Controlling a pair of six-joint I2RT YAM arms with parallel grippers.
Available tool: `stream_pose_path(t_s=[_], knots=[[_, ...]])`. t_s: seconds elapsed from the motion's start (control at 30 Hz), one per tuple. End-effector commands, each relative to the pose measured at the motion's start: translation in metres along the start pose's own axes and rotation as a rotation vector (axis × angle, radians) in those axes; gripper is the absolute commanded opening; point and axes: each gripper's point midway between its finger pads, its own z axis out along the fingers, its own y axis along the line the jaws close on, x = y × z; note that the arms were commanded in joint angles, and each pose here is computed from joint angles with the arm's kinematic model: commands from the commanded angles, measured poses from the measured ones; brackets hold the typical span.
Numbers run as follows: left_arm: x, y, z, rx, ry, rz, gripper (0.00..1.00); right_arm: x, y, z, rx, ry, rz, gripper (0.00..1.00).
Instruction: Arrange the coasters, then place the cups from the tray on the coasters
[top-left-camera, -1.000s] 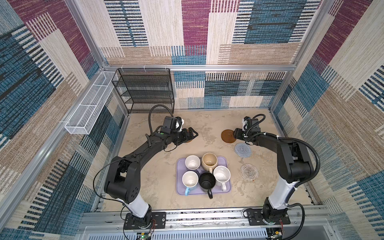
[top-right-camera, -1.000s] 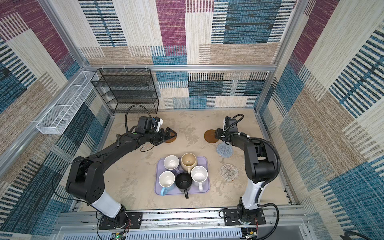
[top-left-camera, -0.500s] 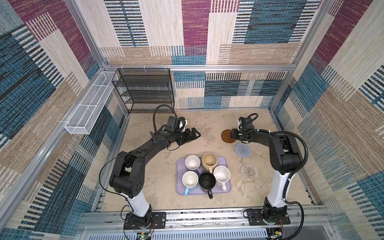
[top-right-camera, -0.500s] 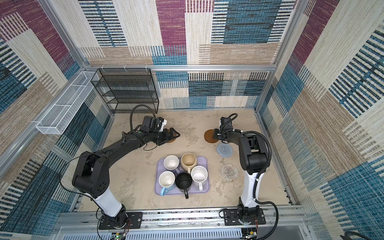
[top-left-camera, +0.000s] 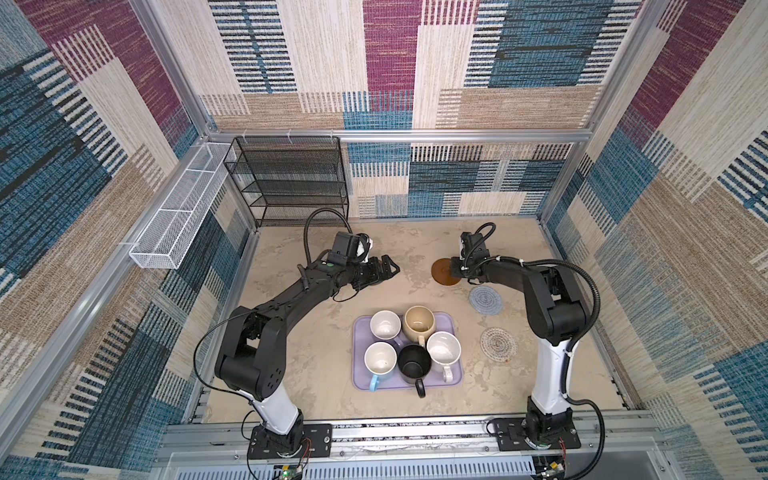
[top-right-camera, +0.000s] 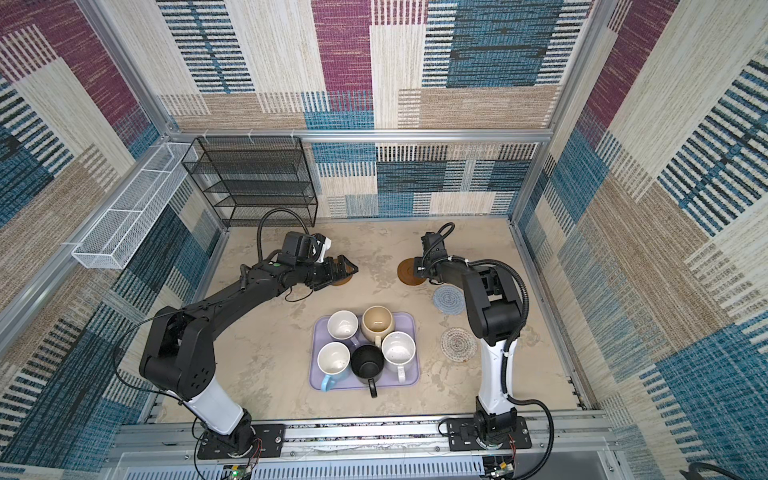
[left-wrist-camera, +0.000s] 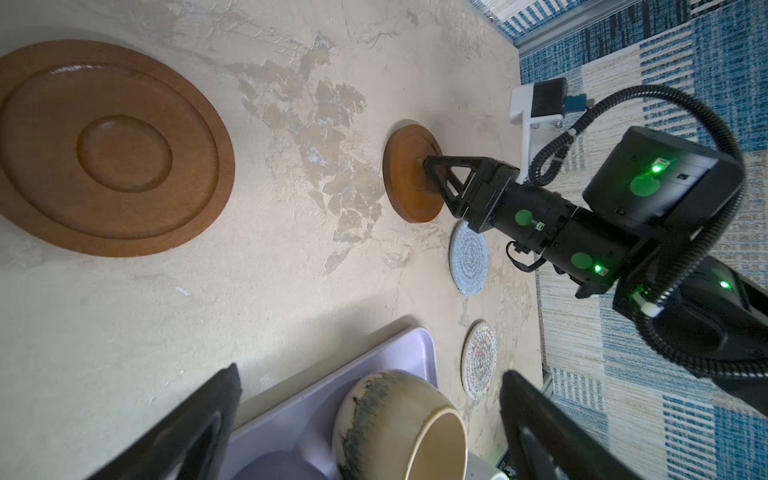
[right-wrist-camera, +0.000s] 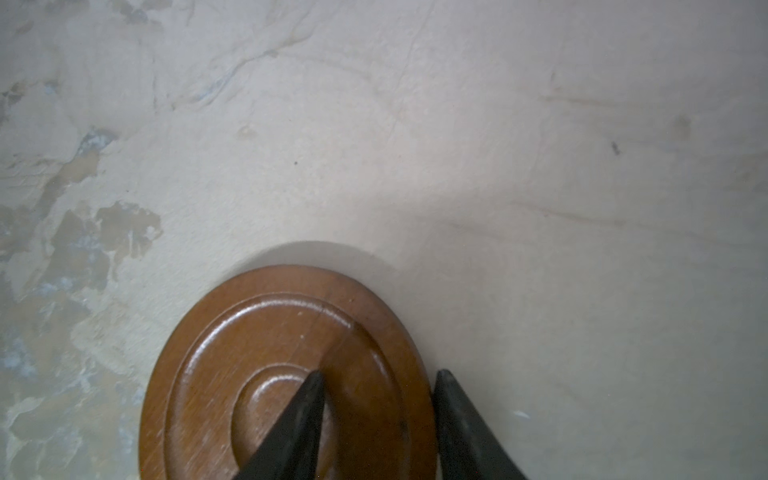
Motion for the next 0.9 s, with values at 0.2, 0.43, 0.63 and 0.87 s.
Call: stream_pose_path(t_s=[0.2, 0.43, 0.63, 0.87], knots=[[0.000, 0.001, -0.001, -0.013, -0.002, 0.017, 1.00, 0.031, 0.022, 0.009, 0.025, 0.120, 0.004, 0.45], [0.000, 0.001, -0.004, -0.017, -0.007, 0.015, 1.00, 0.024, 0.052, 0.018, 0.016, 0.121, -0.007, 0.46], [0.004, 0.006, -0.005, -0.036, -0.006, 0.025, 1.00, 0.023, 0.074, 0.027, 0.002, 0.125, -0.031, 0.46], [0.006, 0.008, -0.007, -0.038, -0.009, 0.025, 1.00, 0.015, 0.101, 0.030, -0.024, 0.114, -0.048, 0.46]])
